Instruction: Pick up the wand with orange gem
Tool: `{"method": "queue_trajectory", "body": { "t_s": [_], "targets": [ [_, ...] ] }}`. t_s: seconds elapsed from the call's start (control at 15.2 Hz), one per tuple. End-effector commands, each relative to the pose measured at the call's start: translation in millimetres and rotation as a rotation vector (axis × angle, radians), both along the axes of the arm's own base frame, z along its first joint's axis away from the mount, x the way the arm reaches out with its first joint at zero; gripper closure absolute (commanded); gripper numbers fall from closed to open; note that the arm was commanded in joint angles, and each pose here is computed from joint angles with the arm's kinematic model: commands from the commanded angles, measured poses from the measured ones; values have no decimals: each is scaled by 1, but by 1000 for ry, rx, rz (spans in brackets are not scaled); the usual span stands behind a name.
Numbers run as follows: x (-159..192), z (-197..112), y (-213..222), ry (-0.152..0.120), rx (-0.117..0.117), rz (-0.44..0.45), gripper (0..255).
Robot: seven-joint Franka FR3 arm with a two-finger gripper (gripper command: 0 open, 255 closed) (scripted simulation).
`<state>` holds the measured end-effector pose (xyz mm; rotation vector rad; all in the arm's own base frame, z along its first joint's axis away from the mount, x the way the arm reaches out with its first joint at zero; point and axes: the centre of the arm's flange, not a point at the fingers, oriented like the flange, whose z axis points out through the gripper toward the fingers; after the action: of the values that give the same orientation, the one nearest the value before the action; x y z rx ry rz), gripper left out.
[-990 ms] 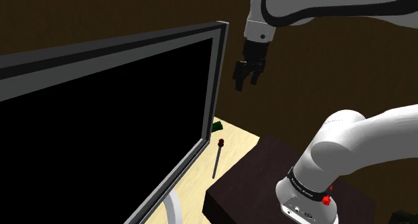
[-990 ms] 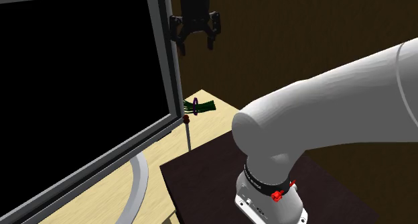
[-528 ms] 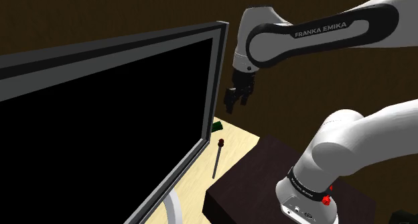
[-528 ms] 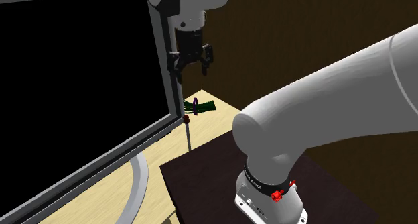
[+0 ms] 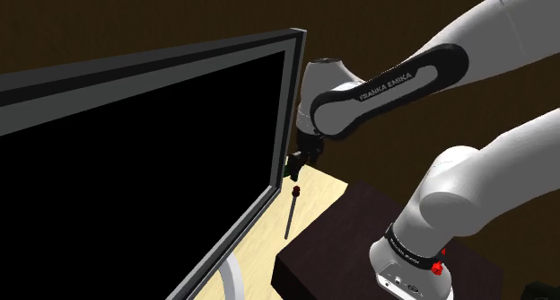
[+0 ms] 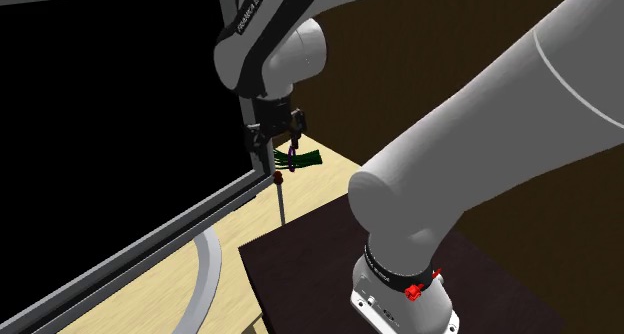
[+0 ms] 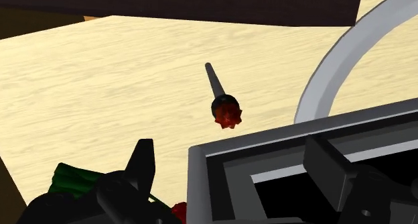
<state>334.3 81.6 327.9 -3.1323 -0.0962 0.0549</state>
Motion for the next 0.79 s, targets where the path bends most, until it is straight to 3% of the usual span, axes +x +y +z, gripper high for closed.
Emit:
{"method": "queue_trajectory", "body": {
  "t_s": [0.0,0.59,0.73],
  "targets": [
    [3,-26,5,-4,-2,10,0],
    [4,-83,10,-5,-3,16,0],
    [4,-83,10,-5,-3,16,0]
  ]
}}
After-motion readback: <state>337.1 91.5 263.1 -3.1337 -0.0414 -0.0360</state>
